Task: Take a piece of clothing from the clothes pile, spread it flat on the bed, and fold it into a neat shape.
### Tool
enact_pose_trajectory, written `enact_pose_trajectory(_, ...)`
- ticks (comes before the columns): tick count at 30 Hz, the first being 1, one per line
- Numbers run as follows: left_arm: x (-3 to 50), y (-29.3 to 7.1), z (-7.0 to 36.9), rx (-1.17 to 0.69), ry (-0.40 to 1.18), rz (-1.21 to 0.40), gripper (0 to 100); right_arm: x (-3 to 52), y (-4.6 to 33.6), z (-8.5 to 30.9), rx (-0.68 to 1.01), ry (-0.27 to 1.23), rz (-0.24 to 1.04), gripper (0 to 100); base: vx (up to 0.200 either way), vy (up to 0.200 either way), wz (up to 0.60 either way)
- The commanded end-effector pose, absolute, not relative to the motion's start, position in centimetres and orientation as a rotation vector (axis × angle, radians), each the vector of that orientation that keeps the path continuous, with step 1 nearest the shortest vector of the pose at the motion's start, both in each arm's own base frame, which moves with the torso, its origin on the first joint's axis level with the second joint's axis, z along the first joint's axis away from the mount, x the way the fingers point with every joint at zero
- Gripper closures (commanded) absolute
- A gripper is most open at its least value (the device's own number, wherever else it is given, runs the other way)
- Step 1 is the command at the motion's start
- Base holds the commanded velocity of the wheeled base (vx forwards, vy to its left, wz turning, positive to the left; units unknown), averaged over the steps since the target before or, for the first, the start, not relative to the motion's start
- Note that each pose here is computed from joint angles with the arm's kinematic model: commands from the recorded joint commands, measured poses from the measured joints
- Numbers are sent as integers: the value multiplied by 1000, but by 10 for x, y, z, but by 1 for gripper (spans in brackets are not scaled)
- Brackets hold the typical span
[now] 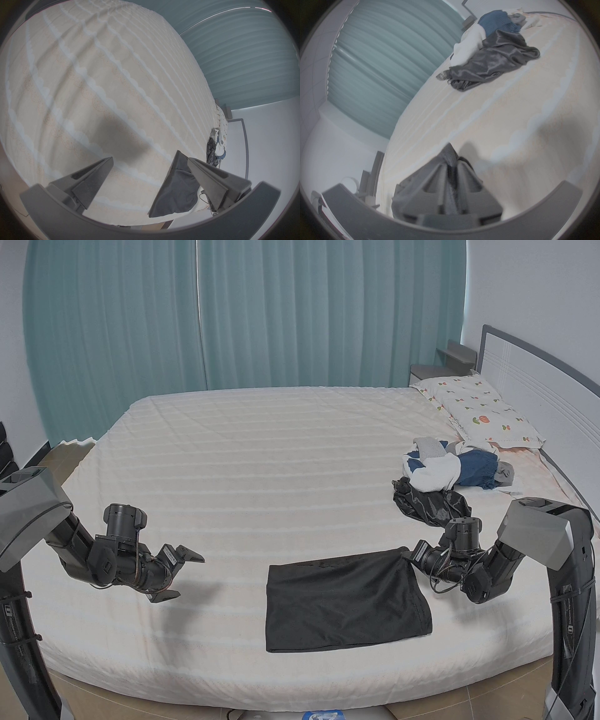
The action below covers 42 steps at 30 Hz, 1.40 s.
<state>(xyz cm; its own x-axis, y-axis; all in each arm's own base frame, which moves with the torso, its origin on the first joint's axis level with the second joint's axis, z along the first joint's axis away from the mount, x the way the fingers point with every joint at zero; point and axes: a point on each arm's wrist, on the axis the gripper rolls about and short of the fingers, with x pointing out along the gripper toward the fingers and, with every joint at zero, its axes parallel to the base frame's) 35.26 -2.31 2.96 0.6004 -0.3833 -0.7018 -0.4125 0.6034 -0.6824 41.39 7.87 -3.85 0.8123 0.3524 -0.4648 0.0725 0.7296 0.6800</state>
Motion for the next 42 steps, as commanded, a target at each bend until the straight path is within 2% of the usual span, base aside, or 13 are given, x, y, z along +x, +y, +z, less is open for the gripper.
enact_pose_trajectory(1, 352, -23, 30, -964, 967, 21, 0, 418, 75, -48, 783, 596, 136, 100, 0, 0, 0)
enact_pose_trajectory(8, 352, -23, 30, -964, 967, 21, 0, 412, 72, -51, 788, 614, 122, 100, 0, 0, 0)
enact_pose_trajectory(9, 352, -23, 30, -964, 967, 21, 0, 412, 73, -51, 789, 611, 125, 0, 0, 0, 0)
enact_pose_trajectory(15, 352, -23, 29, -962, 967, 22, 0, 402, 62, -38, 818, 528, 128, 0, 0, 0, 0)
enact_pose_trajectory(19, 352, -23, 30, -963, 967, 20, 0, 376, 52, -27, 844, 533, 103, 0, 0, 0, 0)
enact_pose_trajectory(27, 352, -23, 29, -963, 968, 21, 0, 361, 40, -33, 1015, 503, 56, 0, -75, 0, 0)
enact_pose_trajectory(38, 353, -23, 30, -965, 956, 15, 0, 357, 39, -35, 1024, 473, 76, 0, 0, 0, 0)
enact_pose_trajectory(42, 356, -23, 32, -967, 947, 12, 0, 357, 39, -35, 1024, 471, 75, 0, 0, -200, 0)
